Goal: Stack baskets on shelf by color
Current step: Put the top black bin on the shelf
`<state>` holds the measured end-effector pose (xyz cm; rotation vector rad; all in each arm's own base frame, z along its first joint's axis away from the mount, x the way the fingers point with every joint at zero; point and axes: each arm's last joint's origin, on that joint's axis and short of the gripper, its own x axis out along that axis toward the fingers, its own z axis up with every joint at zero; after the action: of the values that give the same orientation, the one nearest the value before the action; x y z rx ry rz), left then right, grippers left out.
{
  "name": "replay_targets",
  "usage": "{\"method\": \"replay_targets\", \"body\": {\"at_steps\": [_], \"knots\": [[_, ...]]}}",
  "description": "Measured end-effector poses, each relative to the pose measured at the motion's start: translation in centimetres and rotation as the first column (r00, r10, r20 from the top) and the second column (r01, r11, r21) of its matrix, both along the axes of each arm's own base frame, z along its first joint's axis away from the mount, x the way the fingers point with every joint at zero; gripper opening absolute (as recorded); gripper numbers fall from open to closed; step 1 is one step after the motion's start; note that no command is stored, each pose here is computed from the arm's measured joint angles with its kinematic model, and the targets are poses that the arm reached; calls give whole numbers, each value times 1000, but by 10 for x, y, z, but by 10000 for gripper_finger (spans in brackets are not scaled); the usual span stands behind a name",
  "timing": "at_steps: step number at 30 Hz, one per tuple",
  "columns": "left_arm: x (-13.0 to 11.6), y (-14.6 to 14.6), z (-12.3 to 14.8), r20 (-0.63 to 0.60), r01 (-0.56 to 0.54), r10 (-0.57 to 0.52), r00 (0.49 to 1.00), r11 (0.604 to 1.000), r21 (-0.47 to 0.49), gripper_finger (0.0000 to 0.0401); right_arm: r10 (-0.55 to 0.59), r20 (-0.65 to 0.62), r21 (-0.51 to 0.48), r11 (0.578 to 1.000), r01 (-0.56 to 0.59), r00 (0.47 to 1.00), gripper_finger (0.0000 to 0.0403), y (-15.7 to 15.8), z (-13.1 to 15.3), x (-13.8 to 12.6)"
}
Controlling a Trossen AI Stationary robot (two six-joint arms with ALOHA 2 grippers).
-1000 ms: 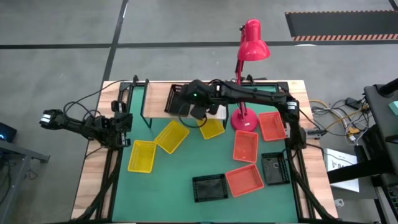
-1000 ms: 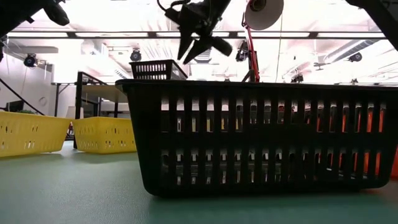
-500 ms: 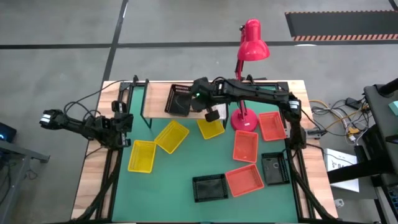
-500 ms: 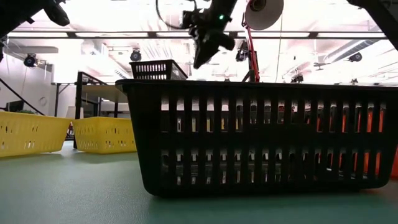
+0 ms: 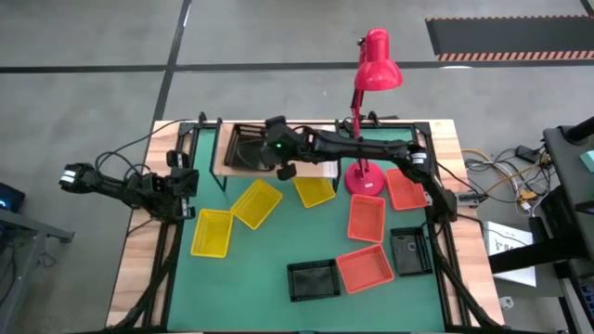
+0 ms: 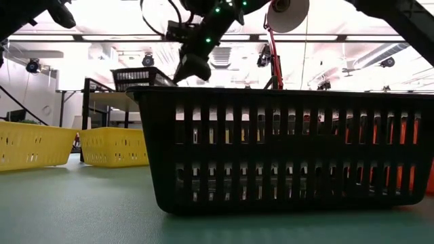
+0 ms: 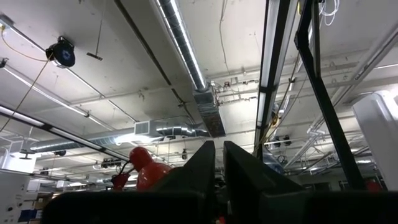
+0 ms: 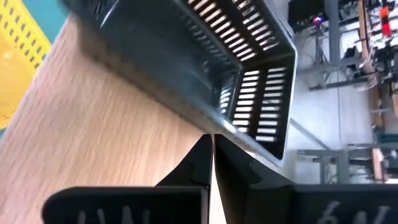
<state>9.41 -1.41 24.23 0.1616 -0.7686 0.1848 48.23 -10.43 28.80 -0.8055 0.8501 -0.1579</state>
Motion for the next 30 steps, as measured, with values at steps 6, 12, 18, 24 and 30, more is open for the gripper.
{"method": "replay_targets", "body": {"at_steps": [6, 12, 18, 24, 30], "knots": [[0, 0, 0, -4, 0, 0, 1000, 1000, 1, 17, -15, -18, 29, 999, 15, 1000, 8, 0, -5, 0], [0, 0, 0, -3, 0, 0, 1000, 1000, 1, 17, 6, 64, -14, 1000, -5, 998, 8, -3, -13, 14], [0, 0, 0, -2, 0, 0, 1000, 1000, 1, 17, 8, 91, -23, 1000, -6, 996, 8, -4, -13, 17], [0, 0, 0, -2, -1, 1, 1000, 1000, 1, 17, 20, 205, -55, 998, -9, 979, 8, -8, -2, 21], [0, 0, 0, -2, 0, 0, 1000, 1000, 1, 17, -17, 191, -15, 1000, 20, 981, 8, -10, -5, 19]]}}
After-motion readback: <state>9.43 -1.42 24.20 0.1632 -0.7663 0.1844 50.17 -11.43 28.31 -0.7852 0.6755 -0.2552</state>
